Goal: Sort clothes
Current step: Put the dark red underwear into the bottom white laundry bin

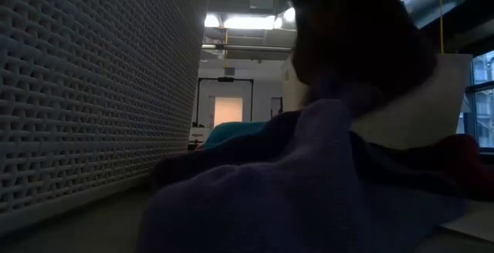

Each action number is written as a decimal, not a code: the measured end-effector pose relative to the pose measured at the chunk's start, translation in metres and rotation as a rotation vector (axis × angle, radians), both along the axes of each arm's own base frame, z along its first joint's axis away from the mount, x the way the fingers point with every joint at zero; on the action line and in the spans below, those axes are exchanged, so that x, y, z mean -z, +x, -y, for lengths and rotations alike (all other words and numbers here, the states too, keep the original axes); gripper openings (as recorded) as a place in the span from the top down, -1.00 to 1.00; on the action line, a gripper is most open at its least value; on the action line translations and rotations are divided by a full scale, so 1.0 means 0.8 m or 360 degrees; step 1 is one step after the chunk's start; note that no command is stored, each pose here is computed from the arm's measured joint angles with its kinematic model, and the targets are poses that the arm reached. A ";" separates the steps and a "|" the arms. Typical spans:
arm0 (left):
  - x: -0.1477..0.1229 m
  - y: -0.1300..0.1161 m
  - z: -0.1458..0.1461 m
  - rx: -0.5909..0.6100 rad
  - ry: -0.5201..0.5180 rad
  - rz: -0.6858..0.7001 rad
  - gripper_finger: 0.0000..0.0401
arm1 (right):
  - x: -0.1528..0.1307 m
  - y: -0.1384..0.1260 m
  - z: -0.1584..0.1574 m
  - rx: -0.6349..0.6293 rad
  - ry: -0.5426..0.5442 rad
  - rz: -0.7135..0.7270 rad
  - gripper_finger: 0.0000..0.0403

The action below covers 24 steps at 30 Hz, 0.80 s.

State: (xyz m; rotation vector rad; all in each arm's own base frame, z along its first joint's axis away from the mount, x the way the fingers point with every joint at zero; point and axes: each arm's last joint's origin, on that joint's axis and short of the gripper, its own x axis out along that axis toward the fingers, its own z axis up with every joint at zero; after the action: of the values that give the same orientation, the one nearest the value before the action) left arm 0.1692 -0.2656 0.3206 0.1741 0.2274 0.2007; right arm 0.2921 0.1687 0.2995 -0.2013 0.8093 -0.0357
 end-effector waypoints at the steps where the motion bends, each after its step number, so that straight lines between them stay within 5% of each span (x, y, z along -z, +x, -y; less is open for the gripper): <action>1: 0.000 0.000 0.000 0.0000 0.0000 0.0000 0.16 | -0.006 0.001 0.000 -0.0001 -0.0016 0.0032 0.93; 24: 0.000 0.000 0.000 0.0000 0.0000 0.0000 0.16 | -0.113 0.042 -0.016 -0.0340 -0.0197 0.1158 0.90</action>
State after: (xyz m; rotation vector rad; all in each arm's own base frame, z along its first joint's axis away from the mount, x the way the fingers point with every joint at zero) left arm 0.1692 -0.2655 0.3207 0.1742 0.2273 0.2008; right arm 0.3256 0.1813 0.3895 -0.3633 0.0580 0.0420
